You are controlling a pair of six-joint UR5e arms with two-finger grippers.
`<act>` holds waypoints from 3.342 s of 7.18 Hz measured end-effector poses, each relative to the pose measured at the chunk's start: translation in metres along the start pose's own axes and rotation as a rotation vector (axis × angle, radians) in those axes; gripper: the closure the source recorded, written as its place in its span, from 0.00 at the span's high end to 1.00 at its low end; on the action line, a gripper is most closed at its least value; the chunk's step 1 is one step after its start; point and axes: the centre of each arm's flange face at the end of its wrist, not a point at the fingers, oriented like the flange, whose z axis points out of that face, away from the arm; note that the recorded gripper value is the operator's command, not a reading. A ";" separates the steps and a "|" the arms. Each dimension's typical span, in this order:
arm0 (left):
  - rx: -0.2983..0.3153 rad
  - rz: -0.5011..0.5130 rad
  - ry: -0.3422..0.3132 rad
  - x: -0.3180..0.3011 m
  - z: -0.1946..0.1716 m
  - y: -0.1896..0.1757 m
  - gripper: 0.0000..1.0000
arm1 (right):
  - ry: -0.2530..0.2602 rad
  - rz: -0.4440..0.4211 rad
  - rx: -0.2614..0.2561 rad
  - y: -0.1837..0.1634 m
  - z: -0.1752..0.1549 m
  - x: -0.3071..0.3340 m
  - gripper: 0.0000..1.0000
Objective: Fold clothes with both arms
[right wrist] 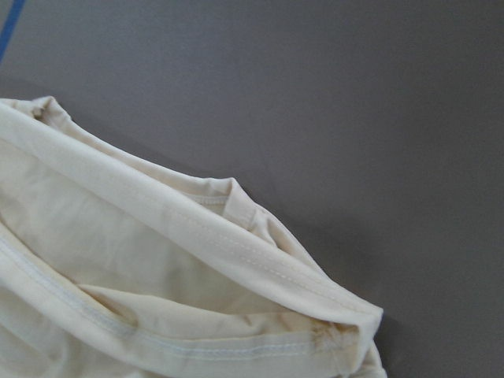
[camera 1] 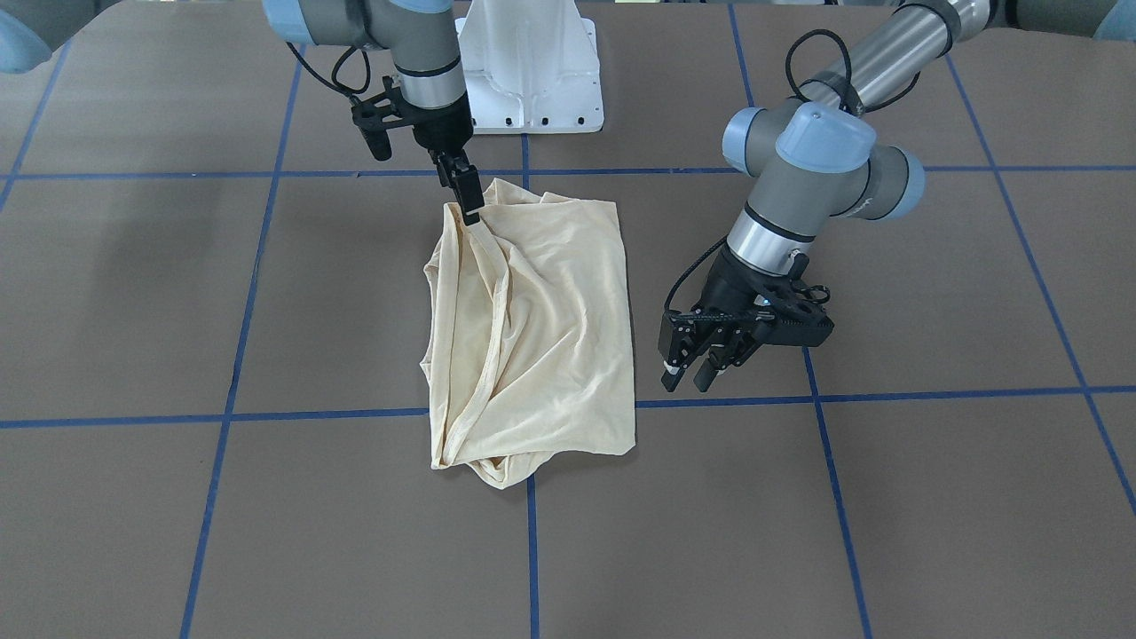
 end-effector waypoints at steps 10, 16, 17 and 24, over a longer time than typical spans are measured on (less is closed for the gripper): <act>-0.001 -0.010 -0.001 0.000 -0.002 0.001 0.54 | 0.019 0.015 0.040 0.020 0.045 0.024 0.00; -0.005 -0.026 0.010 0.000 -0.011 0.005 0.54 | 0.010 0.019 0.017 0.011 0.029 0.019 0.00; -0.028 -0.075 0.028 -0.001 -0.030 0.016 0.54 | 0.015 0.018 0.004 0.001 0.018 0.023 0.00; -0.303 -0.607 -0.088 0.020 -0.068 0.288 0.53 | 0.023 0.017 -0.019 -0.014 0.000 0.035 0.00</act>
